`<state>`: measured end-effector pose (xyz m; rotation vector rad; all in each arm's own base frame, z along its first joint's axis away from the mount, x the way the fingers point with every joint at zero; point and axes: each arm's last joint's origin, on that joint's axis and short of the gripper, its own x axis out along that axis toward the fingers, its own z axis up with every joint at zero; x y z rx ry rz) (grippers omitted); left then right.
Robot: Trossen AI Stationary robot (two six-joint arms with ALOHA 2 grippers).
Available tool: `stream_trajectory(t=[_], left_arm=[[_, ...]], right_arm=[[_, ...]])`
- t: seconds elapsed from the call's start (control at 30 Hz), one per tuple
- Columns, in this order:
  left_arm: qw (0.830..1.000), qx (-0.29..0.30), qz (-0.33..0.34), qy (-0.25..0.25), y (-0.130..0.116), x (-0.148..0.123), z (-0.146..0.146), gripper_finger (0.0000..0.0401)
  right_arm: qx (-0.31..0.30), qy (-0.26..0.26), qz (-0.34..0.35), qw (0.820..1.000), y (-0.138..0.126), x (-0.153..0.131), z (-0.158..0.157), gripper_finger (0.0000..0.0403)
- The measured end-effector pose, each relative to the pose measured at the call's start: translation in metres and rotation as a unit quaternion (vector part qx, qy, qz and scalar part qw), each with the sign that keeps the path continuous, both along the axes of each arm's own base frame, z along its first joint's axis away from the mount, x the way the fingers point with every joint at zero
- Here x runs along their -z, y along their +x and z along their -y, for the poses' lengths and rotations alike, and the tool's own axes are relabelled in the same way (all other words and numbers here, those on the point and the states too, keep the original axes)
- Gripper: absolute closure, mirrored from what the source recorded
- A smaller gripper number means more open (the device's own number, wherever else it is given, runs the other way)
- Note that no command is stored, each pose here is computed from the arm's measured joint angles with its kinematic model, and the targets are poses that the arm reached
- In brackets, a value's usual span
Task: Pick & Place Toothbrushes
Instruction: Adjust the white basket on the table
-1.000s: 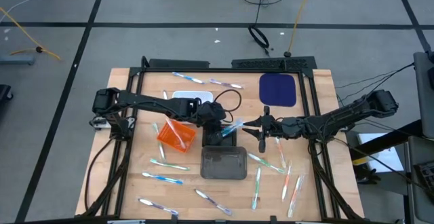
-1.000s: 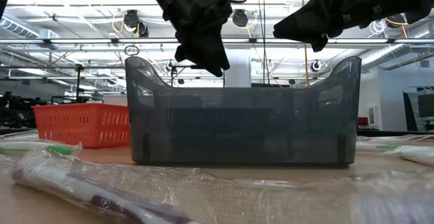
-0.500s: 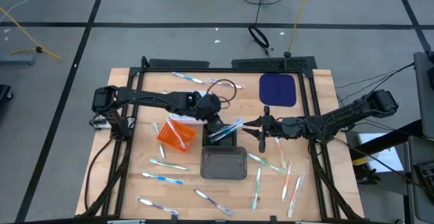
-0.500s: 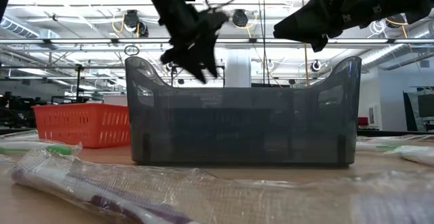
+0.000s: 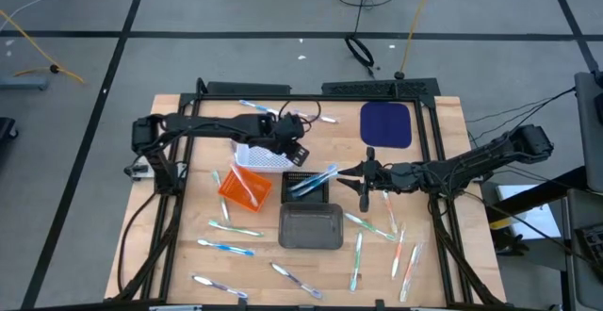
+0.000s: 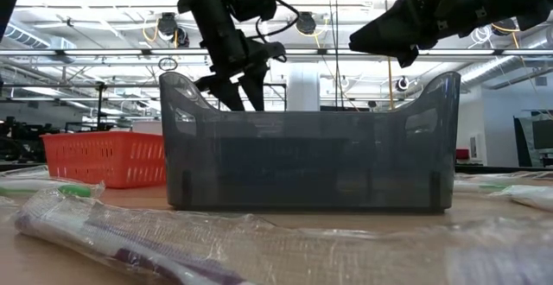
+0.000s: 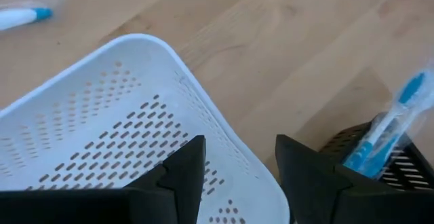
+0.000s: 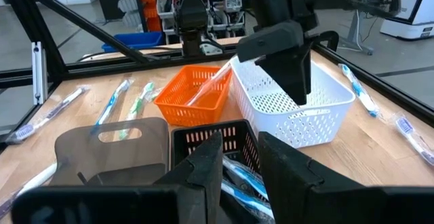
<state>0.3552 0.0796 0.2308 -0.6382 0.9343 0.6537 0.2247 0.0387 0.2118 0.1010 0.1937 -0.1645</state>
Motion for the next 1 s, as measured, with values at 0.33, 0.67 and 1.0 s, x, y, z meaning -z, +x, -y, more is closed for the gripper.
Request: stream_trajectory(t=[0.33,0.67,1.0], left_arm=[[1.0,0.002,-0.012,-0.025,0.007,0.017,-0.001,0.0219],[0.999,0.019,0.023,-0.043,0.019,0.024,-0.003,0.0219],[0.997,0.029,0.058,-0.038,0.025,0.021,-0.004,0.0219]], right_arm=[[0.0,0.0,-0.002,1.0,0.0,0.0,0.0,0.0316],[0.0,-0.001,-0.005,1.0,0.0,0.001,0.0,0.0316],[0.0,-0.001,-0.005,1.0,0.0,0.001,0.0,0.0316]])
